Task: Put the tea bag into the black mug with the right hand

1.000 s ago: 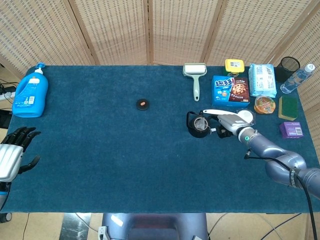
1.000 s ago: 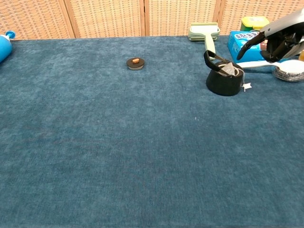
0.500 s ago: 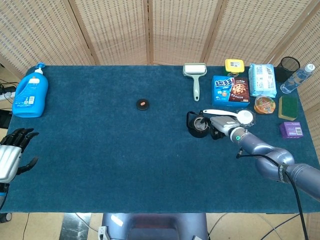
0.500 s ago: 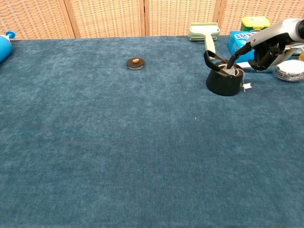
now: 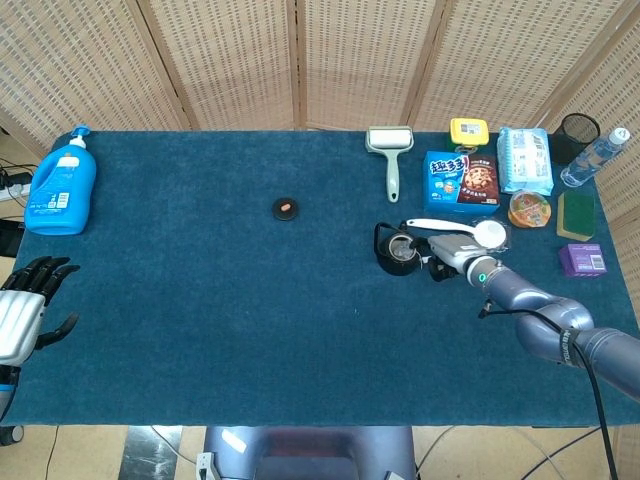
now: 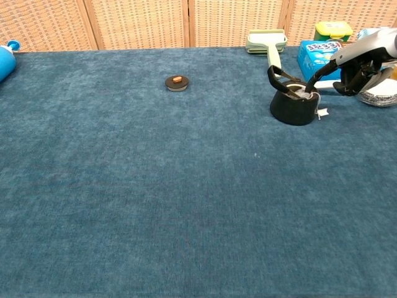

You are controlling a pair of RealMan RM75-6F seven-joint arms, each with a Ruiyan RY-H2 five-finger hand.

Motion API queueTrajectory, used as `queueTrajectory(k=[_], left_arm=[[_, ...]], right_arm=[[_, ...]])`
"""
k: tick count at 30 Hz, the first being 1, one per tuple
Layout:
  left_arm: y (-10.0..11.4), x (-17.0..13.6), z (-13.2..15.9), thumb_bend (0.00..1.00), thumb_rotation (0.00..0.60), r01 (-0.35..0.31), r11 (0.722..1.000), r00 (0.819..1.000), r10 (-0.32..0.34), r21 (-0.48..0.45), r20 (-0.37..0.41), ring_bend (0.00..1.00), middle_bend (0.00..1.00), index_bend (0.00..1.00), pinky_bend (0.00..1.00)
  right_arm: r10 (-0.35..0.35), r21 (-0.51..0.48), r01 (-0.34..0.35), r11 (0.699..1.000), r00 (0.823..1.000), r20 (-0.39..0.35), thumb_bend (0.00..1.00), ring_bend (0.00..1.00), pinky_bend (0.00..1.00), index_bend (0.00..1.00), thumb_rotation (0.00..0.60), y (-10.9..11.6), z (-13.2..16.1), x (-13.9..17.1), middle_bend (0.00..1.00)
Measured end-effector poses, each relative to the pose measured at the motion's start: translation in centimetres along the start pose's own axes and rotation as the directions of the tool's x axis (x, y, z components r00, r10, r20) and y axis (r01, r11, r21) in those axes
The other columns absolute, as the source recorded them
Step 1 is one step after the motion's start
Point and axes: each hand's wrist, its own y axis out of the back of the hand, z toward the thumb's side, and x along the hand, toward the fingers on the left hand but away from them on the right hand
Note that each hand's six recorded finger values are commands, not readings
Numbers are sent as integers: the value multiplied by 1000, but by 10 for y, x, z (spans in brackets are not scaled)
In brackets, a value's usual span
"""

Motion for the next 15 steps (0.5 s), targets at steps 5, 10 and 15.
queueTrajectory(k=[5, 10, 15], left_arm=[[0, 0, 0, 314, 600, 2, 1000, 1000, -2, 1, -1, 133, 179, 212, 218], [-1, 0, 0, 313, 600, 3, 1000, 1000, -3, 0, 3, 133, 179, 213, 218], [-2, 1, 0, 315, 600, 3, 1000, 1000, -3, -3, 4, 134, 179, 214, 218]], right_arm=[[14, 4, -14, 1000, 1000, 7, 864, 1000, 1000, 132, 600, -5, -2, -1, 1000], [27, 3, -27, 1000, 1000, 1, 863, 1000, 1000, 132, 600, -9, 1, 0, 1000], [27, 0, -27, 1000, 1000, -16, 861, 1000, 1000, 132, 600, -11, 7, 3, 1000]])
